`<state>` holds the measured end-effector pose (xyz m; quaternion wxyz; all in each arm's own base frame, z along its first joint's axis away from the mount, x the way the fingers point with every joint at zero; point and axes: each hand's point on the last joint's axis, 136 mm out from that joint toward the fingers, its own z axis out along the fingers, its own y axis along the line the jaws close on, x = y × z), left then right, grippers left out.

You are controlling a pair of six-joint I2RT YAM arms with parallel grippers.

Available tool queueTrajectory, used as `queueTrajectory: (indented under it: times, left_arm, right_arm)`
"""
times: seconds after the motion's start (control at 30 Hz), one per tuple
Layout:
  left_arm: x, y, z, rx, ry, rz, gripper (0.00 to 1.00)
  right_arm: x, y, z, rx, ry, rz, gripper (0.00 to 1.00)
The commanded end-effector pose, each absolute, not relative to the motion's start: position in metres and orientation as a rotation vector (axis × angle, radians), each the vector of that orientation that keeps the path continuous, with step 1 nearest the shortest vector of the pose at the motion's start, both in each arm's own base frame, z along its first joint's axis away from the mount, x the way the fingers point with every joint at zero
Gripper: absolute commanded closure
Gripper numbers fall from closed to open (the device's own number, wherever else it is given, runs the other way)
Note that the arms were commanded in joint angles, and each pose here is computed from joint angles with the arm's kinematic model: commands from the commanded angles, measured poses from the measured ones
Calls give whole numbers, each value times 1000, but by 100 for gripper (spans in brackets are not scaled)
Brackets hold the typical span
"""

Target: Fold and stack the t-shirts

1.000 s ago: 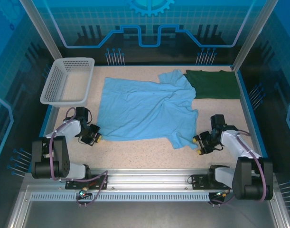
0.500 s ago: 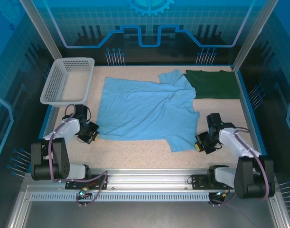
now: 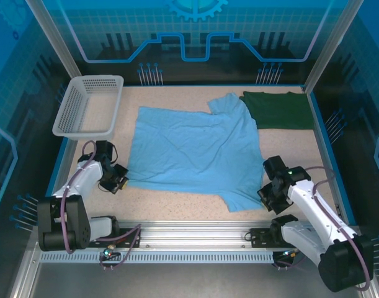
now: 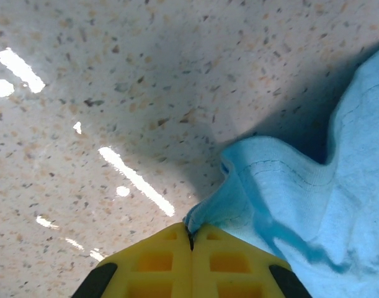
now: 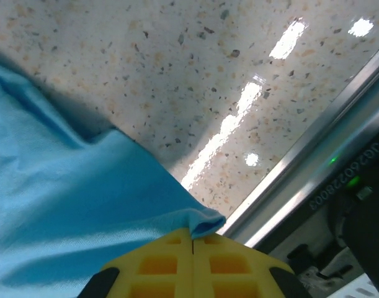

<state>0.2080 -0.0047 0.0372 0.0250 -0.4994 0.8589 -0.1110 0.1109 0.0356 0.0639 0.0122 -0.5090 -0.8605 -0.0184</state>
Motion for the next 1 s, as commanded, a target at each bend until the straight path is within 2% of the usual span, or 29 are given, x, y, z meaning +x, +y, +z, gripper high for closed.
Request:
queueTrajectory:
  times: [0.0,0.3,0.63,0.77,0.8,0.83,0.87,0.9,0.97]
  left_arm:
    - [211,-3,50,-1508,2671,-351,100]
    - [303,5,93,-1411,2629,-430,100]
    - [391,2,80,-1346,2761,-439,100]
    - [416,1,77,-1315,2782,-421,100]
    - [421,0,77,-1309,2785,-420,93]
    - [426,-2,78,-1305,2788,-418,81]
    - [429,-2,78,-1304,2790,-411,70]
    - [432,-1,81,-1299,2782,-401,64]
    - [437,2,89,-1284,2758,-387,53]
  right_arm:
    - [127,26,87,-1596,-2769,43,100]
    - [247,33,141,-1408,-3050,152,100]
    - [376,47,120,-1227,-3060,200,100]
    - [408,54,110,-1154,-3062,232,100]
    - [412,53,107,-1147,-3055,256,100]
    - [415,51,103,-1143,-3038,277,97]
    - [416,50,99,-1137,-3028,282,86]
    - [418,48,96,-1136,-3017,285,77]
    - [423,42,93,-1147,-3007,256,69]
